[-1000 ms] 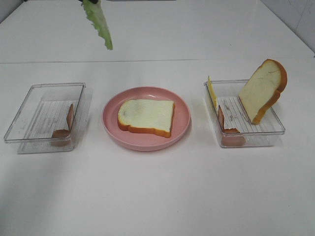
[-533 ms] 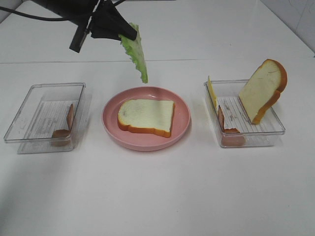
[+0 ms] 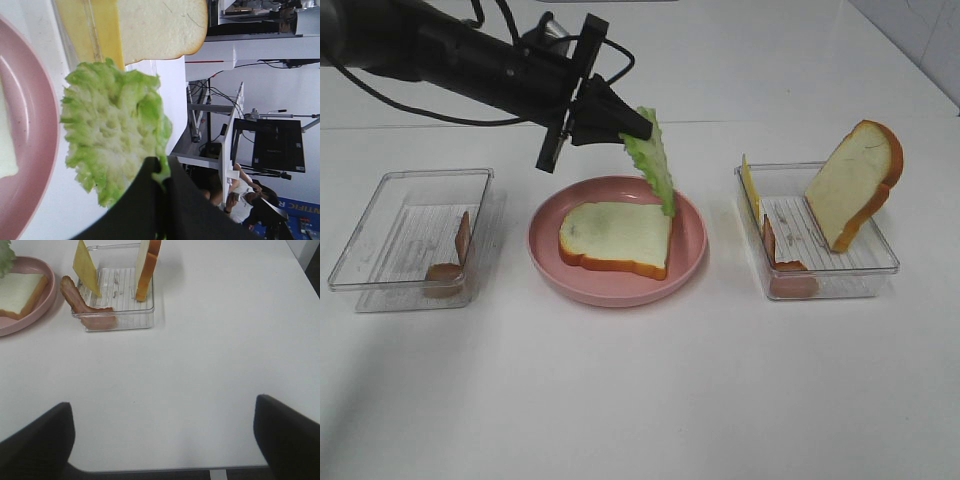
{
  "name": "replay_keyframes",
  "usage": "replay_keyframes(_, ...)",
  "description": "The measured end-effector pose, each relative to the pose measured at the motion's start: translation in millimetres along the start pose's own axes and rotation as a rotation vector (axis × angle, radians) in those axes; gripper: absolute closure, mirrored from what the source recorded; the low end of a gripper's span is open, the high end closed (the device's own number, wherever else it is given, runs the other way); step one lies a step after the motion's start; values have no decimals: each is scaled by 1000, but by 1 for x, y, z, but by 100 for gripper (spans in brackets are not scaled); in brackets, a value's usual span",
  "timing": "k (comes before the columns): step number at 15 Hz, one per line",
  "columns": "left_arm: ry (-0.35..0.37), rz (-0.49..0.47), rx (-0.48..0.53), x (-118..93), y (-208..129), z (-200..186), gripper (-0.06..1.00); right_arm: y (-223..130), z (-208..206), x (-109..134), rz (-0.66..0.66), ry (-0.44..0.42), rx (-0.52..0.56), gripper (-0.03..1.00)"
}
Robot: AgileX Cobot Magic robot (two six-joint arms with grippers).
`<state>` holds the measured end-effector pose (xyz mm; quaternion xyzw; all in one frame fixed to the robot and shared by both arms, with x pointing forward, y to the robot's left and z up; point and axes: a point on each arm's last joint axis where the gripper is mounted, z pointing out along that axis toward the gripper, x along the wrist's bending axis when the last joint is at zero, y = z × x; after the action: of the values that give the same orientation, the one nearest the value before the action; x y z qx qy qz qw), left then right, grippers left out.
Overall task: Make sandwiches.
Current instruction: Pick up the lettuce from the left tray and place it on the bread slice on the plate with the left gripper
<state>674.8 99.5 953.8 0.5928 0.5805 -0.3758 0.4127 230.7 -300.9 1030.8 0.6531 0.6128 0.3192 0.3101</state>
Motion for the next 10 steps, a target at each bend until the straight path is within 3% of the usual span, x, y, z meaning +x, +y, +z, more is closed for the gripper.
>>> replay_keyframes(4,4,-67,22,44,1,25,94,0,0,0,0,0,0,3)
replay_keyframes(10,105,-43,-8,56,3,26,94,0,0,0,0,0,0,3)
